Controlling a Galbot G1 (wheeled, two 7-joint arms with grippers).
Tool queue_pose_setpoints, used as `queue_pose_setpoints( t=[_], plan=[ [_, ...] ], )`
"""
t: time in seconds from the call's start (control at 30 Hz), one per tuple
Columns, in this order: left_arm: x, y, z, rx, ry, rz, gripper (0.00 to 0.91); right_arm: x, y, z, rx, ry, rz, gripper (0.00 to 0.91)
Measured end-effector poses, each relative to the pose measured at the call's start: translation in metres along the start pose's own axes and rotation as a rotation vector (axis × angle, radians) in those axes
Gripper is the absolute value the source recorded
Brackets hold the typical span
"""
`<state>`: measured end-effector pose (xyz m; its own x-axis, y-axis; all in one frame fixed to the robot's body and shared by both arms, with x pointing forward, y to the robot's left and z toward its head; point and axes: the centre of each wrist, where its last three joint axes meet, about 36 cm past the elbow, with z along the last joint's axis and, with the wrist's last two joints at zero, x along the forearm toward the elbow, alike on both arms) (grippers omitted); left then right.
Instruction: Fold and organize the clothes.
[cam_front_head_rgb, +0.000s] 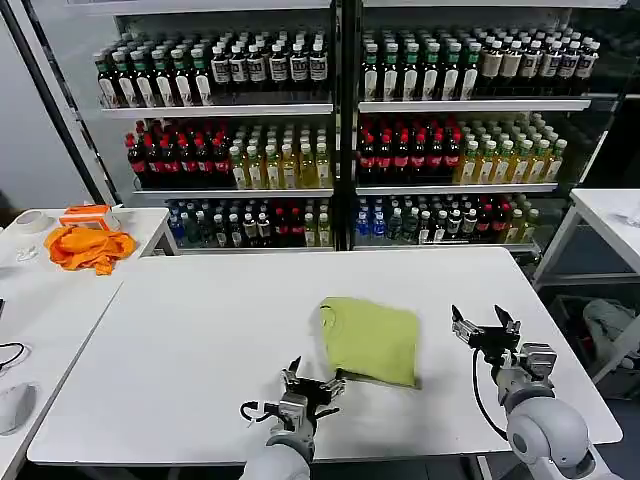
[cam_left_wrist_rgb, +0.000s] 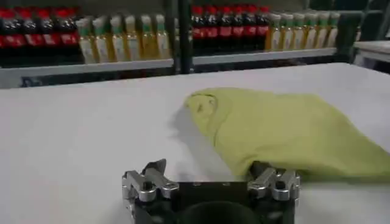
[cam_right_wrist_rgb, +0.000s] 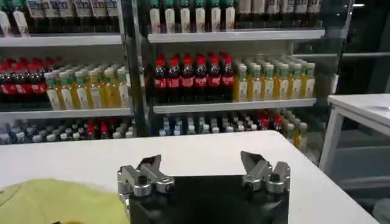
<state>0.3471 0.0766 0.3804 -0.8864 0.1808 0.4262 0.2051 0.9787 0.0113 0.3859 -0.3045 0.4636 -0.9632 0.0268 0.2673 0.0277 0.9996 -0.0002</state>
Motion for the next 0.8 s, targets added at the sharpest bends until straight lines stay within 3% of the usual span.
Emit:
queue_pose_setpoints(
  t=[0.43,0.8],
  plan=[
    [0.004,0.027,-0.034,0.089,-0.164,-0.063,0.907,0.000,0.002,0.000,-0.006,-0.003,0.001,0.907],
    [0.015,0.036,-0.031,0.090,-0.214,-0.024,0.907,0.004,0.006,0.003,-0.015,0.008,-0.006,0.907]
  ],
)
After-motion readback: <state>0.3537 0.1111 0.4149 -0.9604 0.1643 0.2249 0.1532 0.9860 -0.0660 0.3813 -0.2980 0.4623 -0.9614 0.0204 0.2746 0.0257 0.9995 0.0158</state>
